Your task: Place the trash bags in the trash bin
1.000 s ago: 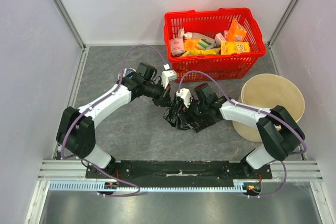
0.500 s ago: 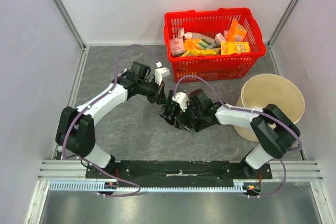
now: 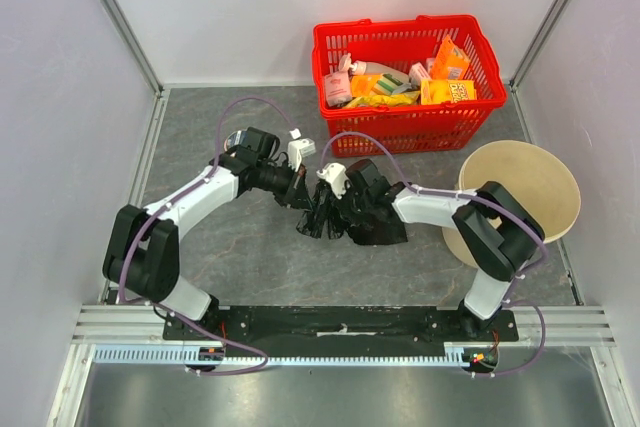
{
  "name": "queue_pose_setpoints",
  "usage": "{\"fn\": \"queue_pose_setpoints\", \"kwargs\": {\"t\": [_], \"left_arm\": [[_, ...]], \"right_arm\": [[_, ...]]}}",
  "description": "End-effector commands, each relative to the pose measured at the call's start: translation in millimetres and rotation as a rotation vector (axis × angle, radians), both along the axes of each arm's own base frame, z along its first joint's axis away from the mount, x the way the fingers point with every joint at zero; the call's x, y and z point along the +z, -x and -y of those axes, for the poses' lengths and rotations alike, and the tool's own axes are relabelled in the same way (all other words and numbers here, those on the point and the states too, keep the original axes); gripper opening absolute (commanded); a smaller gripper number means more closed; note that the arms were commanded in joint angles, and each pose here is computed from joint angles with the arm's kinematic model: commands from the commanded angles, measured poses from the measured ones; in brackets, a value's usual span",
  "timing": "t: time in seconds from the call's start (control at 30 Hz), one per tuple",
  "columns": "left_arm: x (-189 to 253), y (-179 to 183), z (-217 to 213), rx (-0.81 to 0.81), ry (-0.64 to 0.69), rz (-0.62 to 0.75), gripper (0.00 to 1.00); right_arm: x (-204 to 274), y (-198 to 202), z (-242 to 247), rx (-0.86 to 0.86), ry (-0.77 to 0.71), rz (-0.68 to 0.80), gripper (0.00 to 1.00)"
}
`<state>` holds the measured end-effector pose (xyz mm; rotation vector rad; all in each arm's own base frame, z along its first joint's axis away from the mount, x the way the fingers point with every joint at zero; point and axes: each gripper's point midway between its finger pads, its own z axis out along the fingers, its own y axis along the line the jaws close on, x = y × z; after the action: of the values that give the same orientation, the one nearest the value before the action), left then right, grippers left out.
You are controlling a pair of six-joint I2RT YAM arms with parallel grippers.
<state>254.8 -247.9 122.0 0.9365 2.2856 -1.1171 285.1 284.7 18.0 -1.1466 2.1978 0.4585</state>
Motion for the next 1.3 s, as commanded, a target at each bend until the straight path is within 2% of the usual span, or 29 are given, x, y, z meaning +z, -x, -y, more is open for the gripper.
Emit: {"fn": "queue_pose_setpoints", "kwargs": {"t": [0.0, 0.03, 0.4, 0.8, 1.03, 1.07, 1.2, 1.23, 1.27], "left_arm": [[22.7, 0.6, 3.2, -0.042, 0.071, 0.080, 0.02], [24.7, 0.8, 3.2, -0.045, 0.075, 0.089, 0.02], [27.4, 6.4, -7.0, -0.093, 0.100, 0.148, 0.02], [7.5, -29.1, -45.8, 0.051, -0.143, 0.347, 0.02], [-12.5, -39.8, -47.0, 0.071, -0.184, 0.312, 0.02], [-18.0, -40.1, -44.3, 0.062, -0.186, 0.294, 0.11], [-27.4, -45.5, -41.9, 0.077, -0.197, 0.287, 0.86], [-25.7, -48.6, -42.5, 0.089, -0.201, 0.312, 0.96], [-22.5, -50.0, -42.9, 0.096, -0.201, 0.337, 0.96]], "right_arm": [[-31.5, 15.8, 15.2, -0.020, 0.127, -0.102, 0.07], [-32.1, 13.3, 17.4, -0.028, 0.146, -0.097, 0.00], [2.1, -17.9, 48.8, -0.097, 0.297, 0.036, 0.00], [-18.4, -19.7, 91.7, -0.125, 0.473, 0.001, 0.00], [-22.1, -6.4, 82.5, -0.052, 0.439, -0.066, 0.00], [-20.6, -6.5, 81.0, -0.048, 0.434, -0.069, 0.00], [-14.2, -4.4, 70.8, -0.013, 0.402, -0.103, 0.00], [-13.4, -3.2, 68.6, -0.006, 0.397, -0.112, 0.00], [-11.6, -5.1, 67.8, -0.008, 0.395, -0.110, 0.00]]}}
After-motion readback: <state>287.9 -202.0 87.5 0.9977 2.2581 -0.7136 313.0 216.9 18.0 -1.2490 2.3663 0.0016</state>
